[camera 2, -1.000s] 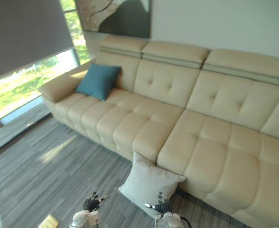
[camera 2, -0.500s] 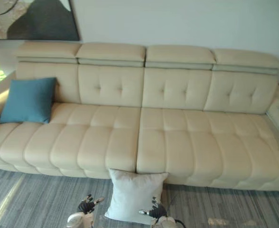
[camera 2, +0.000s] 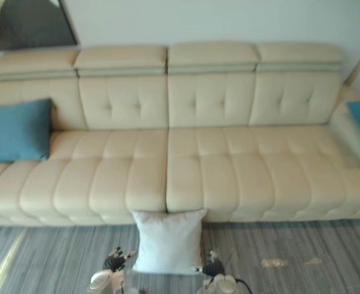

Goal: Pick up cushions and gather them together orderly.

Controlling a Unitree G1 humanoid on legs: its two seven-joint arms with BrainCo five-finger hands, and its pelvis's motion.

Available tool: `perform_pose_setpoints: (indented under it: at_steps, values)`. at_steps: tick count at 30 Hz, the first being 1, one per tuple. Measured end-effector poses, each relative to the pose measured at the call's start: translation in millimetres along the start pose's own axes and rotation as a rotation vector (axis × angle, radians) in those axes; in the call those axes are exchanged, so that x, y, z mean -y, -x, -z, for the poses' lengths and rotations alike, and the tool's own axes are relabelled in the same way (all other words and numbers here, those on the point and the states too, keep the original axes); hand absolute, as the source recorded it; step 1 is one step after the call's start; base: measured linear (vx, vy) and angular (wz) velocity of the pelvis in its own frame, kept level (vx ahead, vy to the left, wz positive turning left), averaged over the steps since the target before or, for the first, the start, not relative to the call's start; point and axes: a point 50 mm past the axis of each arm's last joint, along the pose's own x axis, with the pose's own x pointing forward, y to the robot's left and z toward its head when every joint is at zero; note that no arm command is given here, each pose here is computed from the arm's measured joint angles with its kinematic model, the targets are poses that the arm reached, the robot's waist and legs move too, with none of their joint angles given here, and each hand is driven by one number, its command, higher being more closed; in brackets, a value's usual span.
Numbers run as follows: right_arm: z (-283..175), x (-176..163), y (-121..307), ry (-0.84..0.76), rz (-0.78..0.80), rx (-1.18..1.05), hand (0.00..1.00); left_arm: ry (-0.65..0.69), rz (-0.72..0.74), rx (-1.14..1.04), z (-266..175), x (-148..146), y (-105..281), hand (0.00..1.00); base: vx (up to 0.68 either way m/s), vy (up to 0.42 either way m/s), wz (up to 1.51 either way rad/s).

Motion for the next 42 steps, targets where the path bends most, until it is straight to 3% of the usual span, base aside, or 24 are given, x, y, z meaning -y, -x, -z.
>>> perform_pose_setpoints:
  at_steps: [7,15,22,27,33,34,35,42]
  values:
    - [-123.0,3.0,-25.3,-0.144,0.095,0.372,0.00,0.113,-0.028,0.379,-130.1,10.1,-19.4,0.00,-0.29,-0.074,0.10]
    - [-255.9,14.1,-22.0,-0.277,0.156,0.671,0.00,0.207,-0.015,0.737,-270.8,12.4,1.6,0.00,-0.20,-0.019,-0.04]
    - [-358.2,38.2,13.2,-0.362,0.199,0.910,0.00,0.209,0.044,1.004,-369.0,25.1,49.2,0.00,-0.03,0.008,0.05]
    - [-423.3,12.7,53.4,-0.290,0.133,1.093,0.00,0.172,0.131,1.235,-429.0,56.1,107.8,0.00,0.01,0.030,-0.05]
    - [-448.0,-20.5,75.8,-0.271,0.071,1.175,0.00,0.187,0.239,1.372,-452.5,99.9,155.0,0.00,0.01,0.027,0.02]
    - [-449.2,-24.0,77.9,-0.286,0.064,1.183,1.00,0.203,0.253,1.381,-452.5,107.6,160.2,0.00,0.01,0.029,-0.04]
    - [-449.9,-24.1,79.2,-0.307,0.059,1.188,1.00,0.214,0.256,1.389,-452.0,111.0,163.2,1.00,0.00,0.000,0.00]
    - [-450.5,-36.8,91.2,-0.354,0.015,1.238,1.00,0.323,0.244,1.400,-448.0,113.5,171.7,1.00,0.00,0.000,0.00]
